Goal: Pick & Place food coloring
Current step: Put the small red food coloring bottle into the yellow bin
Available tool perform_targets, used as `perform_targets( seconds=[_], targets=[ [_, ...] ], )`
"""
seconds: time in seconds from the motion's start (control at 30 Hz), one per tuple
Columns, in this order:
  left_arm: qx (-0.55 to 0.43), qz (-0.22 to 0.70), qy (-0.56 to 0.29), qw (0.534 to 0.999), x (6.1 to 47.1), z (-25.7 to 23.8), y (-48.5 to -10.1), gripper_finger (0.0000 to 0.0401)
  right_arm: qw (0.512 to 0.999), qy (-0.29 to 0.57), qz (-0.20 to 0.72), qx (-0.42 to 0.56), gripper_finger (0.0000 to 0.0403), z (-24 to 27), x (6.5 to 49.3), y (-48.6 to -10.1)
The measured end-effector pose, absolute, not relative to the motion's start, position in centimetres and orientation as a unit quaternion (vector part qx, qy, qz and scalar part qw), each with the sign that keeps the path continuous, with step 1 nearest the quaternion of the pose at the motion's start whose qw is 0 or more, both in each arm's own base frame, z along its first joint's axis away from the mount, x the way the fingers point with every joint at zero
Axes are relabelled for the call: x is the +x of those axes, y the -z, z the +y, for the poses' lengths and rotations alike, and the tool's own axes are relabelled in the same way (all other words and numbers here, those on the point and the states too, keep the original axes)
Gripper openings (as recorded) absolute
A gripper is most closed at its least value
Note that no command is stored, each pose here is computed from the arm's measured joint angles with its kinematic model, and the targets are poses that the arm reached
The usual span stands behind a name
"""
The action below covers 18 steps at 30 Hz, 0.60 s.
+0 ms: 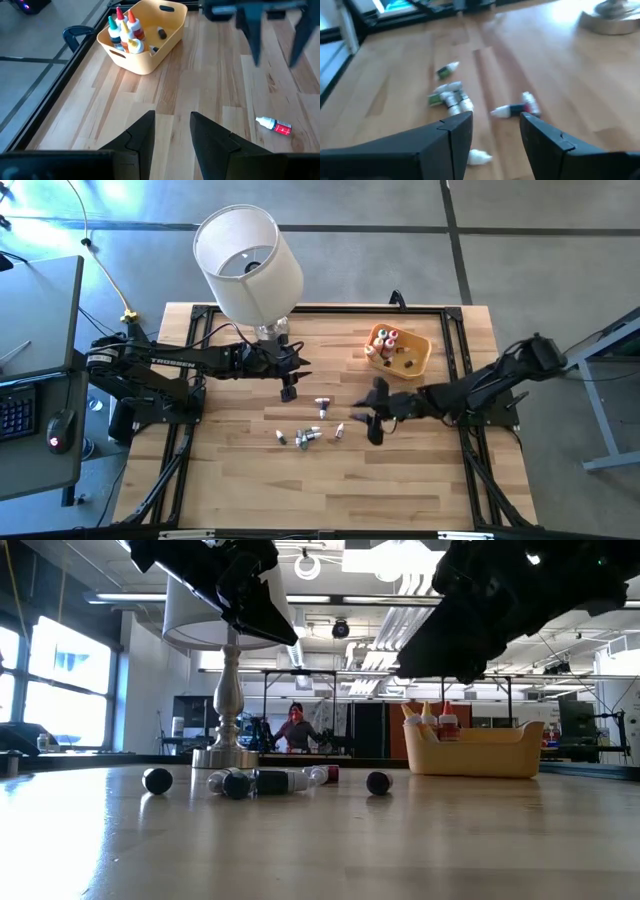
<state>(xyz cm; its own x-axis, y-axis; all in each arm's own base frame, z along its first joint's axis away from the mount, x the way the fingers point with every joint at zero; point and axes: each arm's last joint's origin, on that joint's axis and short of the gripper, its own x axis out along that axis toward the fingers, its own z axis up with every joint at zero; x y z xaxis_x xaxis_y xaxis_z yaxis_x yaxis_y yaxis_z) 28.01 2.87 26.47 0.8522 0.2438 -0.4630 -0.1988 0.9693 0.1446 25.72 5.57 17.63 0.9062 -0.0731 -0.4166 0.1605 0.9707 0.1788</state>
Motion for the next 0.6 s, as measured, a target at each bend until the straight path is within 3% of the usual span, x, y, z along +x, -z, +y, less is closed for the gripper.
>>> perform_targets(
  seconds=[0.27, 0.6],
  targets=[
    [0.046, 0.244, -0.115, 0.962, 28.0, 2.9, -26.5, 0.0119, 0.969, -0.011, 0.223, 0.103, 0.0158, 7.7, 27.0, -14.7],
    [0.046, 0.244, -0.115, 0.962, 28.0, 2.9, -26.5, 0.0119, 0.98, -0.103, 0.149, 0.086, 0.0158, 8.1, 28.7, -13.6]
  ],
)
